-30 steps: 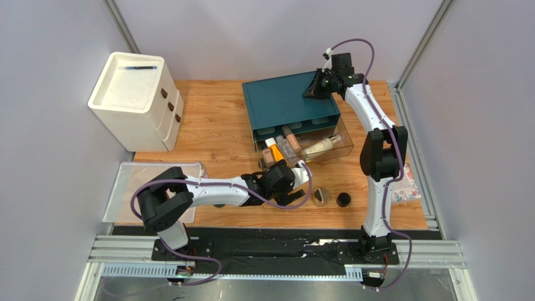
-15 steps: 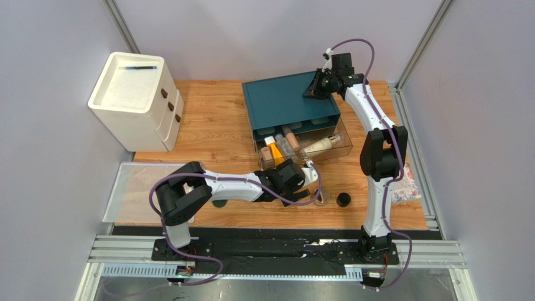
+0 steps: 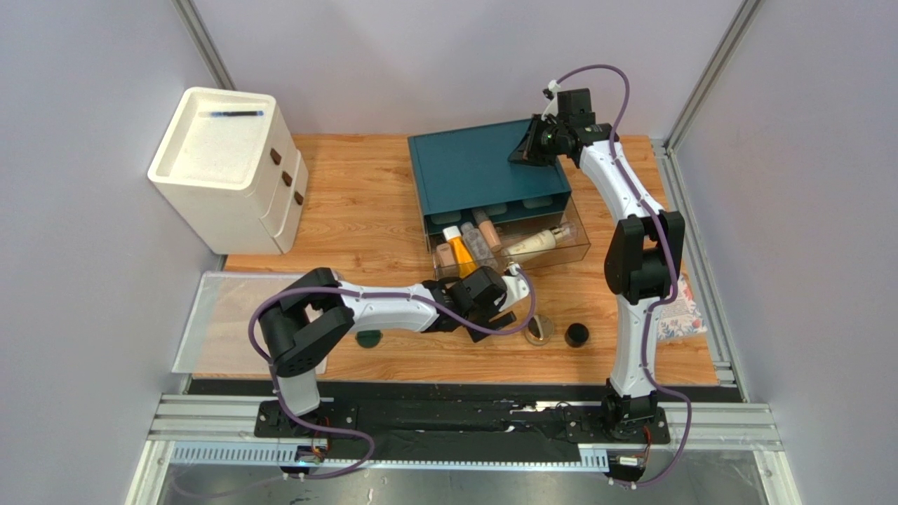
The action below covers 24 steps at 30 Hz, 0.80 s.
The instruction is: Organize the makeup
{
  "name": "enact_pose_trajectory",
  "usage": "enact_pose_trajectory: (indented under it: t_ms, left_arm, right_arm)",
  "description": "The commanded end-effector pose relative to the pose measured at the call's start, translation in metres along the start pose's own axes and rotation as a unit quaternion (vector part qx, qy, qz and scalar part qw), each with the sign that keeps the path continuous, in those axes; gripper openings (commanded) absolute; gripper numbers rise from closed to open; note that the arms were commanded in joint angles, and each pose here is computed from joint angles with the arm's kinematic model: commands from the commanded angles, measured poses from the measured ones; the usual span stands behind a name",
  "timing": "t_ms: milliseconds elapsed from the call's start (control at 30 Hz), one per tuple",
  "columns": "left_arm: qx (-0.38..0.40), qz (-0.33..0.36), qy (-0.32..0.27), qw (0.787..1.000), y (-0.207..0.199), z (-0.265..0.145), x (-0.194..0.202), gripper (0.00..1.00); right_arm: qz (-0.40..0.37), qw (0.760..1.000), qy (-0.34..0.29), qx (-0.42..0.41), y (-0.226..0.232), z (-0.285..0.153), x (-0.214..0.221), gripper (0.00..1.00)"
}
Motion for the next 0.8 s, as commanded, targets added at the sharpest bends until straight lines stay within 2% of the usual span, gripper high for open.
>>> enact_pose_trajectory:
  t_ms: [0, 133, 267, 533, 767]
  left_arm:
    - [-0.018, -0.056, 0.019, 0.998, 0.022, -0.005, 0.010, 0.86]
    - [0.004, -0.066, 0.020, 0.998, 0.023, -0.006, 0.016, 0.78]
    - [0.033, -0.078, 0.013, 0.996, 0.017, -0.011, 0.014, 0.65]
    - [0.063, -0.086, 0.002, 0.994, 0.011, -0.024, 0.012, 0.57]
    - [0.123, -0.084, 0.017, 0.989, -0.006, -0.013, 0.017, 0.33]
  right_arm:
    - [0.037, 0.984, 0.110, 0.134, -0.071, 0.025, 0.051, 0.00]
    - [0.038, 0.983, 0.111, 0.138, -0.074, 0.025, 0.052, 0.00]
    - [0.042, 0.983, 0.112, 0.140, -0.075, 0.026, 0.053, 0.00]
    - [0.045, 0.983, 0.111, 0.136, -0.074, 0.028, 0.053, 0.00]
    - [0.045, 0.983, 0.111, 0.137, -0.075, 0.028, 0.052, 0.00]
Point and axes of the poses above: each gripper's point midway between its finger pads, its own z axis out along the fingers, its own y axis along the line the jaws close on, x = y × z, the point moved 7 cm from there along -z, back along the fingers, and after that the axes turned 15 degrees about z, right-handed, at the moved point
